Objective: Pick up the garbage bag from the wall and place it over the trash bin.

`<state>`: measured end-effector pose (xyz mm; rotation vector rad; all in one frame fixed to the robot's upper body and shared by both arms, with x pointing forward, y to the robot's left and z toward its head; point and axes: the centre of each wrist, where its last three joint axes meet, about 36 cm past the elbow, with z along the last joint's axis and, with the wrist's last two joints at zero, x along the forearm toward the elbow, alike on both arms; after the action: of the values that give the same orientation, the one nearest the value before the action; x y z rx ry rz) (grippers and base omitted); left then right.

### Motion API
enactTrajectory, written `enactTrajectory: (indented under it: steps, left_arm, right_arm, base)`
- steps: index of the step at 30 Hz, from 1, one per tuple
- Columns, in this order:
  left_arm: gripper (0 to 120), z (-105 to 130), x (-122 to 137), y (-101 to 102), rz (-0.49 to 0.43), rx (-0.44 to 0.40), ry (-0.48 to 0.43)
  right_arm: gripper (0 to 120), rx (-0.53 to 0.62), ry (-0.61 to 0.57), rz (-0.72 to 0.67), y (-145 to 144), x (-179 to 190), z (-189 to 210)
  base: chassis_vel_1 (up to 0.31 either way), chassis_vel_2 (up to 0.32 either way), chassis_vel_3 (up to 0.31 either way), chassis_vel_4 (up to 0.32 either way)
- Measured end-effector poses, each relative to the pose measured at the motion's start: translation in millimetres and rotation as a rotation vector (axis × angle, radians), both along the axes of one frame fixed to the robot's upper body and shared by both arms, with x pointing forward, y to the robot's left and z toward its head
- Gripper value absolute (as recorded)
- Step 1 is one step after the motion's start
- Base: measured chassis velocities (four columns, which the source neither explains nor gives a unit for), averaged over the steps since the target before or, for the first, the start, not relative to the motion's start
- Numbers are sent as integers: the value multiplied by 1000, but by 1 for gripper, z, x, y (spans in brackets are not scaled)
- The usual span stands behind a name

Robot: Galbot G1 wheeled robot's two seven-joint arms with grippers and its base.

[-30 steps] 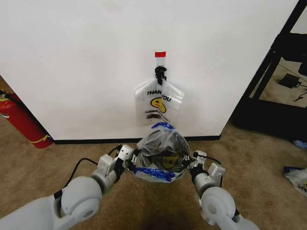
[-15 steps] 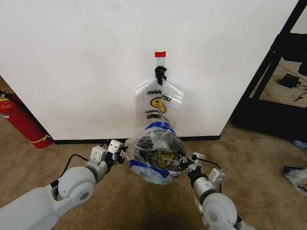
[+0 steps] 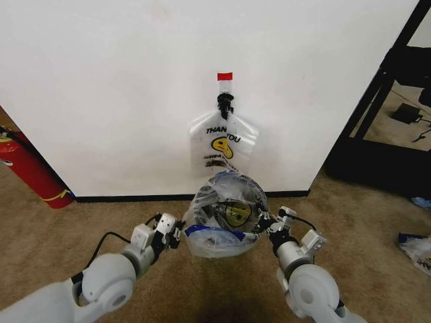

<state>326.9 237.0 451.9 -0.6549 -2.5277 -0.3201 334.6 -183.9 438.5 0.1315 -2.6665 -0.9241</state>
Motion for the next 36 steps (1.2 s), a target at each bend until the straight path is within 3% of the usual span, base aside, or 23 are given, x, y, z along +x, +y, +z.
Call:
enactTrajectory:
  steps: [6,11,24,30,32,36]
  left_arm:
    - [0,-17,-22,-3,-26,11,8]
    - [4,-9,-24,-10,1,1,-47]
    - [52,25,-48,-8,-2,88,-239]
    - [72,54,-52,-10,-6,58,-361]
    - [83,70,-56,-14,-61,34,-385]
    - [94,81,-65,-24,-153,3,-345]
  right_arm:
    - [0,18,18,-28,-3,4,3]
    - [0,12,35,-21,-1,3,-2]
    - [0,-23,57,-40,-1,15,-18]
    - [0,-43,64,-49,-4,18,-24]
    - [0,-54,65,-52,-5,18,-26]
    - [0,-63,62,-53,-5,18,-26]
  base:
    - [0,0,0,0]
    - [0,0,0,0]
    - [0,0,0,0]
    - [0,0,0,0]
    - [0,0,0,0]
    - [0,0,0,0]
